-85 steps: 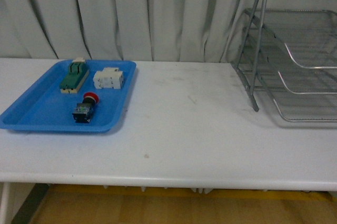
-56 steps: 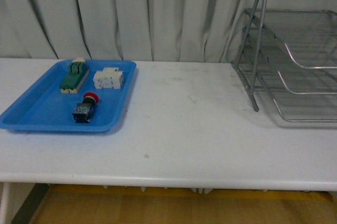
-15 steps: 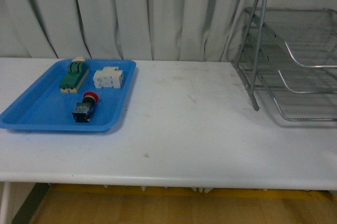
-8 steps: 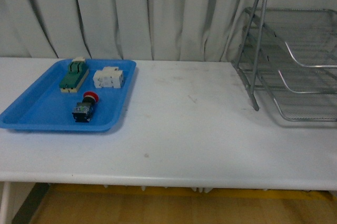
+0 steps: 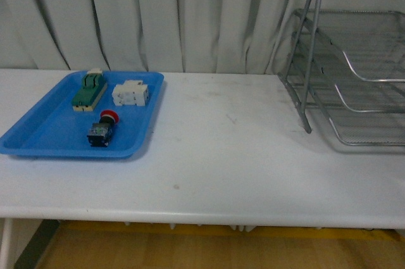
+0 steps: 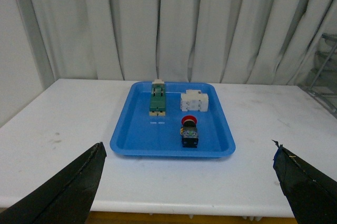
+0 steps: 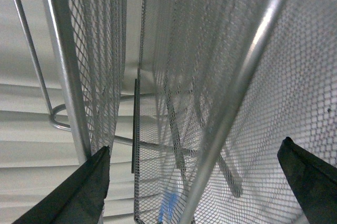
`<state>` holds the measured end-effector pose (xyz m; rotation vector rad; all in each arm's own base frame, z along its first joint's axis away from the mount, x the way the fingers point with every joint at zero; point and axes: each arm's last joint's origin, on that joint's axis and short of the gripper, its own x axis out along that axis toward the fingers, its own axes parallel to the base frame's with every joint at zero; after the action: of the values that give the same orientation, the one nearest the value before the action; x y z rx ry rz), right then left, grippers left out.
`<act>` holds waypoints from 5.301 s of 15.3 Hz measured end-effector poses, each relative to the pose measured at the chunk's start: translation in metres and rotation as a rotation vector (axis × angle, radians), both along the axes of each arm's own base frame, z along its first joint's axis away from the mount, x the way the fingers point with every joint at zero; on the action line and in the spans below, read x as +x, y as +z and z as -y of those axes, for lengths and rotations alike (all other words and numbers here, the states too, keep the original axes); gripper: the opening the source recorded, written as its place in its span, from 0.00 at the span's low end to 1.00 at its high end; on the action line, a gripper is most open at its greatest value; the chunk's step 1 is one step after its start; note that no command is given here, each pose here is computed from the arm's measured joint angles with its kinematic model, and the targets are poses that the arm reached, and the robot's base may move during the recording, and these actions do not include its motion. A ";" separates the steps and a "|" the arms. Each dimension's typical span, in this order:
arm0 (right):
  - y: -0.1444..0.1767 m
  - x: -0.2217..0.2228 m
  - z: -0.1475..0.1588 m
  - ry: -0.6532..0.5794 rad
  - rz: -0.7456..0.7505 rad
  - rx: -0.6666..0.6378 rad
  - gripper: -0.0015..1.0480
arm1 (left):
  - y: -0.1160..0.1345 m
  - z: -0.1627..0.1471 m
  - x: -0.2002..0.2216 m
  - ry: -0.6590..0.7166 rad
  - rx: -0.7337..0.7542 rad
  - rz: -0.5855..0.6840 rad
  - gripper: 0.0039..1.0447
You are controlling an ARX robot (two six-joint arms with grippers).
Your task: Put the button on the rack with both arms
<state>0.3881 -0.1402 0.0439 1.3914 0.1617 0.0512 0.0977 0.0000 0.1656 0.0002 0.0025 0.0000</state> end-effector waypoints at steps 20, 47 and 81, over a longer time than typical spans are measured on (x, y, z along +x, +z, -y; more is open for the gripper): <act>-0.012 -0.032 0.005 -0.038 -0.080 0.142 0.04 | 0.000 0.000 0.000 0.000 0.000 0.000 0.94; 0.003 -0.139 -0.013 -0.152 -0.268 0.395 0.94 | 0.000 0.000 0.000 0.000 0.000 0.000 0.94; 0.119 -0.287 -0.140 -0.021 0.127 -1.386 0.02 | 0.000 0.000 0.000 0.000 0.000 0.000 0.94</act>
<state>0.1006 0.0000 0.1632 0.0056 0.0425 0.0018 0.0977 0.0000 0.1656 0.0006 0.0025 0.0004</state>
